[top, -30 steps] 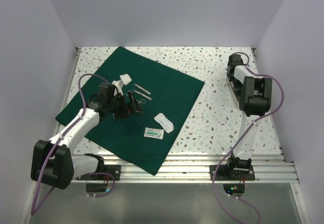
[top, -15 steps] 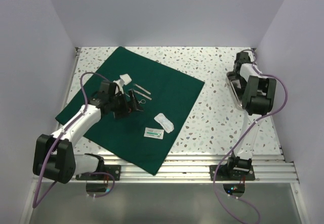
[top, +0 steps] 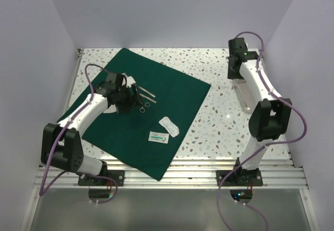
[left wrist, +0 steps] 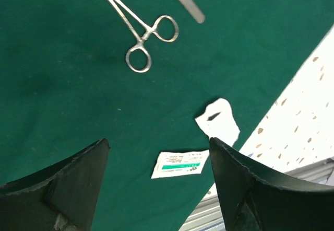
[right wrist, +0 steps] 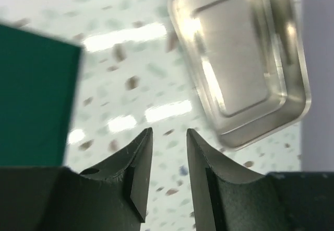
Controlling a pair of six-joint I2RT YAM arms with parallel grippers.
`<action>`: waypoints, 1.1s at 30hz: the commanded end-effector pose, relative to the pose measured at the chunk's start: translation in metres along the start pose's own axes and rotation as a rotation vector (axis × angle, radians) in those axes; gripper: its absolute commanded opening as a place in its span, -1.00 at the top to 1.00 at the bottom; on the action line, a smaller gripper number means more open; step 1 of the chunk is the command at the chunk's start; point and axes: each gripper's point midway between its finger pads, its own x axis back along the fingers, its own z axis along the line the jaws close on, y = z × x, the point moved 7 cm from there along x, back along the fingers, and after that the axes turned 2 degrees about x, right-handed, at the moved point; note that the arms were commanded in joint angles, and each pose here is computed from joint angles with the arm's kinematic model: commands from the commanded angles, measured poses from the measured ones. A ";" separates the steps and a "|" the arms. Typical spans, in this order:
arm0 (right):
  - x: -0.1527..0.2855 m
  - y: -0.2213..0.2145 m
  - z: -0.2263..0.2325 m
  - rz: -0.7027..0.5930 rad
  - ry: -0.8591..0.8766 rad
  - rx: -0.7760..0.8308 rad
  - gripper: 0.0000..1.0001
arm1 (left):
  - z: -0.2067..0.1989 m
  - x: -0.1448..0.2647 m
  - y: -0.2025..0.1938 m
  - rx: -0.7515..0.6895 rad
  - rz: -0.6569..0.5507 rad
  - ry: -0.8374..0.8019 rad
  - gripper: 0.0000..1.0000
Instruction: Prepare the surgical pack
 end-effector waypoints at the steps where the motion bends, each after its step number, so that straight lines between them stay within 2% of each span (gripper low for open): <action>1: 0.060 -0.030 0.046 0.061 0.204 -0.047 0.27 | 0.004 -0.003 0.008 0.038 0.004 0.088 -0.62; 5: 0.114 -0.064 0.070 0.019 0.446 -0.007 0.30 | 0.006 -0.009 0.020 0.083 -0.015 0.183 -0.61; 8: 0.131 -0.093 0.075 -0.016 0.544 0.031 0.35 | 0.008 -0.023 0.029 0.151 -0.023 0.257 -0.60; 13: 0.127 -0.136 0.072 0.016 0.612 0.067 0.45 | 0.010 -0.059 0.041 0.288 0.006 0.363 -0.57; 15: 0.127 -0.146 0.071 0.020 0.639 0.074 0.49 | 0.005 -0.073 0.050 0.336 -0.007 0.394 -0.49; 16: 0.129 -0.150 0.073 0.029 0.672 0.076 0.50 | -0.002 -0.076 0.061 0.344 -0.038 0.392 -0.45; 19: 0.131 -0.157 0.073 0.021 0.707 0.071 0.56 | -0.009 -0.094 0.070 0.386 -0.032 0.409 -0.33; 22: 0.129 -0.159 0.070 0.016 0.694 0.104 0.57 | -0.016 -0.105 0.080 0.411 -0.046 0.418 -0.22; 33: 0.125 -0.161 0.070 0.006 0.710 0.175 0.58 | -0.018 -0.132 0.088 0.462 -0.045 0.476 -0.15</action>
